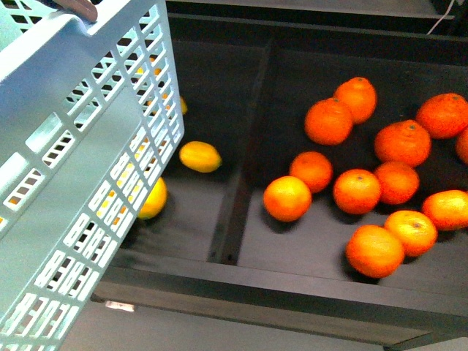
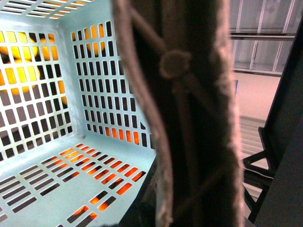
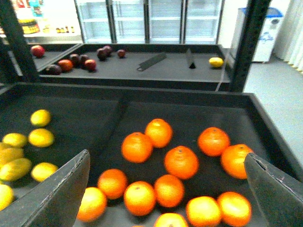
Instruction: Pick lemon and mango into basket
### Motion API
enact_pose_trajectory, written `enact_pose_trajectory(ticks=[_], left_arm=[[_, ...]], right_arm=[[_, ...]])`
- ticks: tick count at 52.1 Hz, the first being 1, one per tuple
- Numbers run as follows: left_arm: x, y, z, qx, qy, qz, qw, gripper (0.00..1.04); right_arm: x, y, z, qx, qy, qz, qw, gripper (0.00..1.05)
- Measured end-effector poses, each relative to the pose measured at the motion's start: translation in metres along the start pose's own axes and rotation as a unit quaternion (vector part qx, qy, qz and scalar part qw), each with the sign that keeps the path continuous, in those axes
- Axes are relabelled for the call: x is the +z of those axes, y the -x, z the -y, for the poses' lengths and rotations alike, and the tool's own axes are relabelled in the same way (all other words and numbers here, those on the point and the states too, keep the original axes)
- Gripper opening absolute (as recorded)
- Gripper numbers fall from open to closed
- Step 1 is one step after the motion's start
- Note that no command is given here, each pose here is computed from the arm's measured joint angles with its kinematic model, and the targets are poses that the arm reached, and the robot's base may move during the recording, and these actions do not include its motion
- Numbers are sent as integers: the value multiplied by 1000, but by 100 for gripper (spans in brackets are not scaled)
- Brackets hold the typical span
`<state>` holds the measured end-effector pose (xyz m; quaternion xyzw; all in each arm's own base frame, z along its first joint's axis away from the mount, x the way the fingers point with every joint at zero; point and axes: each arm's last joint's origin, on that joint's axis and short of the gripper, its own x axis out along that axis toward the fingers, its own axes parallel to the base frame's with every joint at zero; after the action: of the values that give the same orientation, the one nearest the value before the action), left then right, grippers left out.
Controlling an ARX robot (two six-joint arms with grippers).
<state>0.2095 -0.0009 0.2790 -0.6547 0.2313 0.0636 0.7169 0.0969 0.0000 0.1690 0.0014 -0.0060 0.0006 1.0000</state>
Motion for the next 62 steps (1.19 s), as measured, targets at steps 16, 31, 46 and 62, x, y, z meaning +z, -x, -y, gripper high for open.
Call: enact_pose_trajectory(ticks=[16, 31, 46, 62], left_arm=[[0, 0, 0, 0, 0, 0, 1000, 4], [0, 0, 0, 0, -1, 1, 1000, 4], [0, 0, 0, 0, 0, 1, 1000, 4], [0, 0, 0, 1, 0, 1, 1000, 4]], right_arm=[[0, 0, 0, -1, 0, 0, 1000, 96], [0, 0, 0, -1, 0, 0, 1000, 96], [0, 0, 0, -2, 0, 0, 1000, 96], [0, 0, 0, -2, 0, 0, 1000, 96]])
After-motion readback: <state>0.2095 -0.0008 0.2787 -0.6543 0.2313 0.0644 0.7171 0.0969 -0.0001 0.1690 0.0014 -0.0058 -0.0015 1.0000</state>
